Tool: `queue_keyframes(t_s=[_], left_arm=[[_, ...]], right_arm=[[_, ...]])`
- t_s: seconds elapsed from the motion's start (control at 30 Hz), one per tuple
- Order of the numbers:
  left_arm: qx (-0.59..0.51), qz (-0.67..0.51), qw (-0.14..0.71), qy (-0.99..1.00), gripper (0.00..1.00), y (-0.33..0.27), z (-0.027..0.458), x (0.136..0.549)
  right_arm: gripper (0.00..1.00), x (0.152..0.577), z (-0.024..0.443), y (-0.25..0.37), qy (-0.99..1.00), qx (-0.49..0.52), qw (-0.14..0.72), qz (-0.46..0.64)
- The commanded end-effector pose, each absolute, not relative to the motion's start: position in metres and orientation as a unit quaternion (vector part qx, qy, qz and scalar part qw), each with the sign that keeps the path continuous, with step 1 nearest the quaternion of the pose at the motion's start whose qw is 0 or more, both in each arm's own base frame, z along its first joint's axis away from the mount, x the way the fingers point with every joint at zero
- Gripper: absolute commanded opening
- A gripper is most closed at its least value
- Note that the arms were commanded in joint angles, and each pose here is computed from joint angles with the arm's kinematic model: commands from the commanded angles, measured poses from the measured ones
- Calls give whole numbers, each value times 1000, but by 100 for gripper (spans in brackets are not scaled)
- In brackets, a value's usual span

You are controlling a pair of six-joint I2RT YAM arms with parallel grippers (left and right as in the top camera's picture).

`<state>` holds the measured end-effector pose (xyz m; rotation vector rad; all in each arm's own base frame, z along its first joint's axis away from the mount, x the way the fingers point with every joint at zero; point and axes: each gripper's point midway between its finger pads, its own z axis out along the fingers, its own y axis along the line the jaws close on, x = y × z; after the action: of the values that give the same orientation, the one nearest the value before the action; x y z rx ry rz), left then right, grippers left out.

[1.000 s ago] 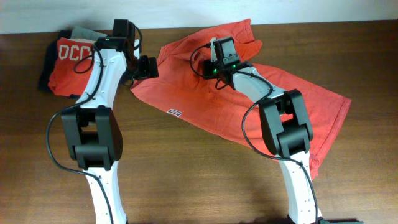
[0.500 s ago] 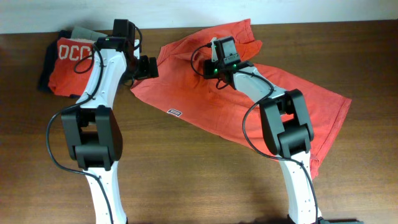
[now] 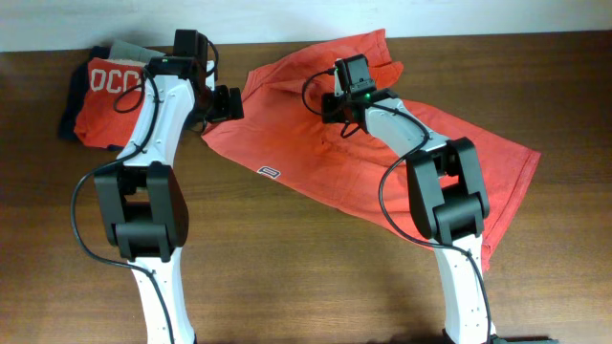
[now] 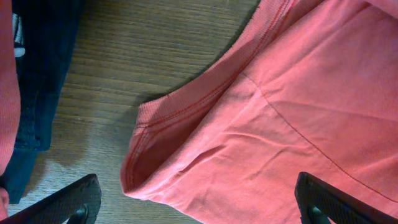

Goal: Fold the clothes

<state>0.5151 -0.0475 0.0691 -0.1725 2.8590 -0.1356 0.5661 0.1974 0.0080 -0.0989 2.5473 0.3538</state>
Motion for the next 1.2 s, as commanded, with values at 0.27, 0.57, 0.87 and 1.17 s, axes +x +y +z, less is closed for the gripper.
queue_keyframes(t_s=[0.27,0.57,0.87,1.17], left_arm=[[-53,-50,139,988,99,-50,71,515],[-53,-50,139,988,99,-50,71,515],[-54,-50,139,988,99,-50,71,515],[-54,-50,139,988,99,-50,71,515]], right_arm=[[39,576,51,185,940,-48,322,100],[54,576,114,226,904,-153,361,170],[4,559,104,272,898,-194,353,176],[4,568,62,289,900,-194,365,140]])
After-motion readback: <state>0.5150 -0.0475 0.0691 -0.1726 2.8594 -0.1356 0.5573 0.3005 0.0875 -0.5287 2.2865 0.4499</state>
